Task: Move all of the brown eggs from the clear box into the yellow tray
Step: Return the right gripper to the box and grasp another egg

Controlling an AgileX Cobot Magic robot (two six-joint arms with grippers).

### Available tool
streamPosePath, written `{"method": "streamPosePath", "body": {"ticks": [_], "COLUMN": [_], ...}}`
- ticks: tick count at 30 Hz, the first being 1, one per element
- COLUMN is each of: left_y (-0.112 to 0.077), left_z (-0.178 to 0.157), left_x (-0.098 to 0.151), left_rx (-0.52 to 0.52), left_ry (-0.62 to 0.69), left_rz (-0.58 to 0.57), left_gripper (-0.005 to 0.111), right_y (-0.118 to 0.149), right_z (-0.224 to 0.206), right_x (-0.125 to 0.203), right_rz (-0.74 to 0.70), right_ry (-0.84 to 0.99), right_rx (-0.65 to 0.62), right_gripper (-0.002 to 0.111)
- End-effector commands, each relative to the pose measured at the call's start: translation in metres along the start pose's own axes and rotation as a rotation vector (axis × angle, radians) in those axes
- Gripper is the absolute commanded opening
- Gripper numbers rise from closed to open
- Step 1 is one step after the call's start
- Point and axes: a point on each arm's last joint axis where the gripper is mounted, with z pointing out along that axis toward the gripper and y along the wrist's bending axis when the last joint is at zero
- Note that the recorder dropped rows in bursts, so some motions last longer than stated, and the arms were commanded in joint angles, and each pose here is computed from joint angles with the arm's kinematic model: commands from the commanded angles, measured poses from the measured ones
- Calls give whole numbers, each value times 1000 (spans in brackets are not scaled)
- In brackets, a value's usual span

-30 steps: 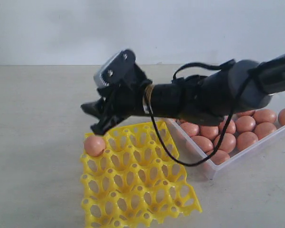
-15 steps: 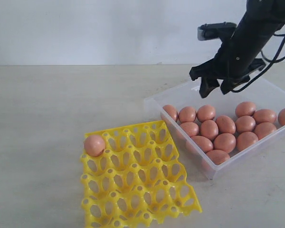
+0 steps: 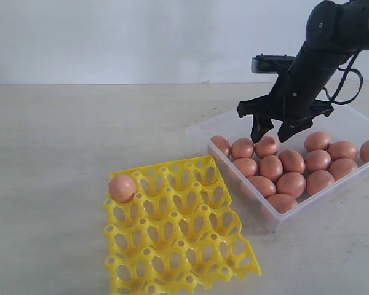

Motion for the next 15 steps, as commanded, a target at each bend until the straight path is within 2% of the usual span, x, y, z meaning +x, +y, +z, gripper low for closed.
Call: {"method": "streamPosePath", "body": {"ticks": [1,10,15], "left_y": [0,0,0], "left_z": [0,0,0], "left_x": [-1,-1,-1], "left_rx": [-3,-3,-3], "left_ry": [-11,-11,-11], "left_rz": [2,2,2], "left_gripper": [4,4,4], "right_y": [-3,-6,-8], "right_z": [1,22,27], "right_x": [-5,-1,-2], "right_rz": [57,222,251], "right_ry": [-41,15,8], "right_rx": [0,1,3], "right_gripper": [50,50,50]}}
